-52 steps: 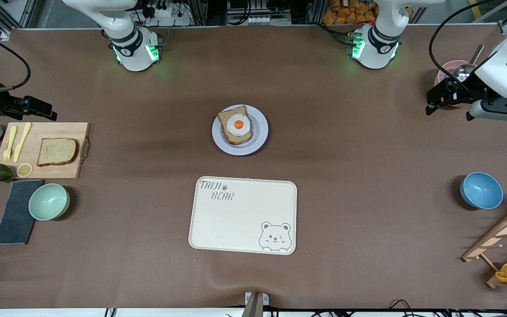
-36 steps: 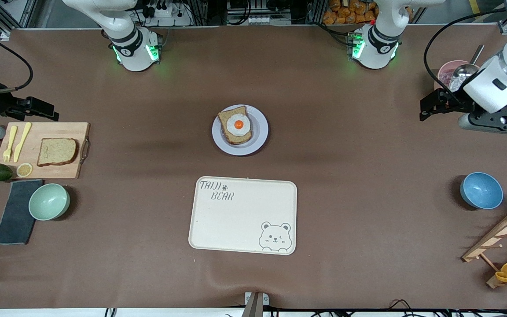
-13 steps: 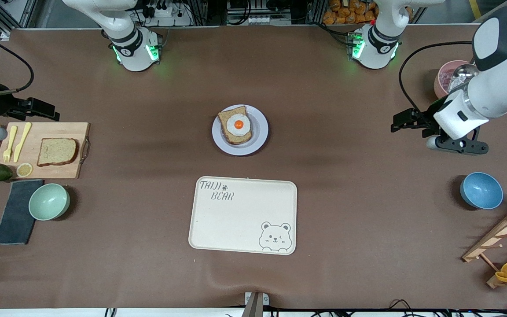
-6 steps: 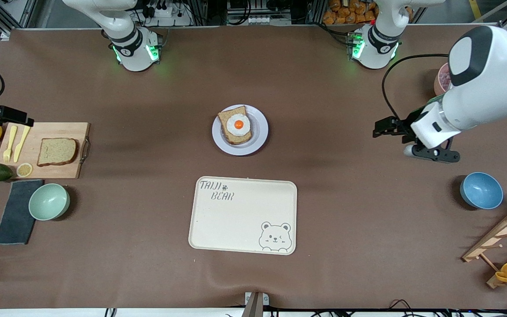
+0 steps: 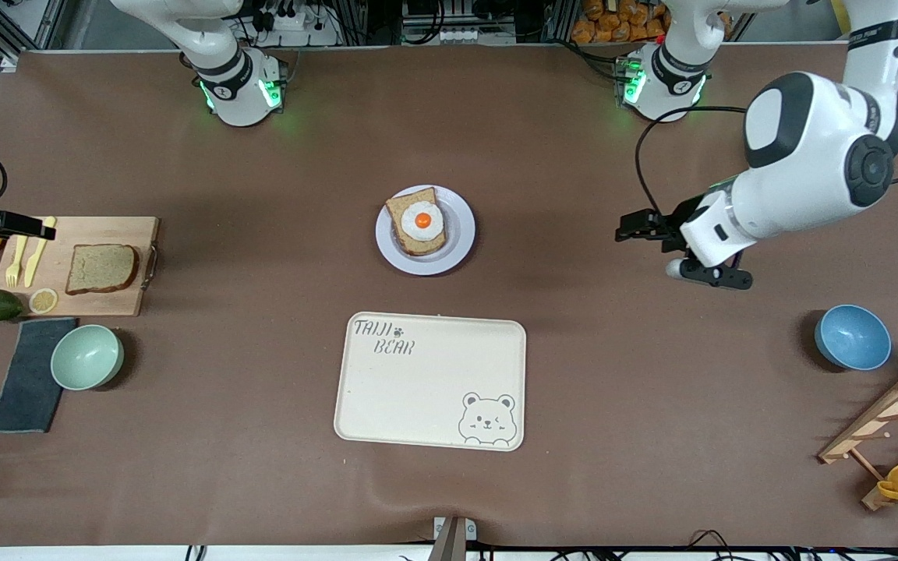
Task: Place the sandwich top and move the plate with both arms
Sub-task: 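Lower the right gripper onto the bread slice on the cutting board and grasp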
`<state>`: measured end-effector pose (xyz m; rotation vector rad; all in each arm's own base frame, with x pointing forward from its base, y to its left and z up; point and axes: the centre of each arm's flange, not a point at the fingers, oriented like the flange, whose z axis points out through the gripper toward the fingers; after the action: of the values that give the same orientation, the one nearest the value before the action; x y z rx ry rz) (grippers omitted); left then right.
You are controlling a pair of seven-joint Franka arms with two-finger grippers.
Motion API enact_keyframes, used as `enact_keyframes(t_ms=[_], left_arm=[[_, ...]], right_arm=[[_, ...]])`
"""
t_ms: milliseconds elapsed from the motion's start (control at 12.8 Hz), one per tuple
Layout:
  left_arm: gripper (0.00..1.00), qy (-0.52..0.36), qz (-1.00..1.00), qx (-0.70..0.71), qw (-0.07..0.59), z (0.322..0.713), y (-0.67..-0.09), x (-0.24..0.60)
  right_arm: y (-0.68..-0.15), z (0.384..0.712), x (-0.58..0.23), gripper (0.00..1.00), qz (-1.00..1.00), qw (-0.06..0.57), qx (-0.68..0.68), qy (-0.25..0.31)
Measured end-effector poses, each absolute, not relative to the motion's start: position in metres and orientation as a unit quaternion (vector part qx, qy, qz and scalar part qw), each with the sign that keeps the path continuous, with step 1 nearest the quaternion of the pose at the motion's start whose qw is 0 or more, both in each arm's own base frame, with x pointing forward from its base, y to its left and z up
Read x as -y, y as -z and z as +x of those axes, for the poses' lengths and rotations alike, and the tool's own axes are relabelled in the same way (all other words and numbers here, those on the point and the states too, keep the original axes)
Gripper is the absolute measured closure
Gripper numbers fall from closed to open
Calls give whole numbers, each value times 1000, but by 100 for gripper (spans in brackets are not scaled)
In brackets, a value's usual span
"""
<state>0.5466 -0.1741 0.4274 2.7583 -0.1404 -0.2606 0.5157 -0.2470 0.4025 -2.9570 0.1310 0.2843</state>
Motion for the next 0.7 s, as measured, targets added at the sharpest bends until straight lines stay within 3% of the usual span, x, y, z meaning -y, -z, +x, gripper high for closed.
enact_keyframes(t_ms=[702], left_arm=[[0,122,954,64,265,547,-383,181]], right_arm=[[-274,496,330,20,-987,146,15,-69]])
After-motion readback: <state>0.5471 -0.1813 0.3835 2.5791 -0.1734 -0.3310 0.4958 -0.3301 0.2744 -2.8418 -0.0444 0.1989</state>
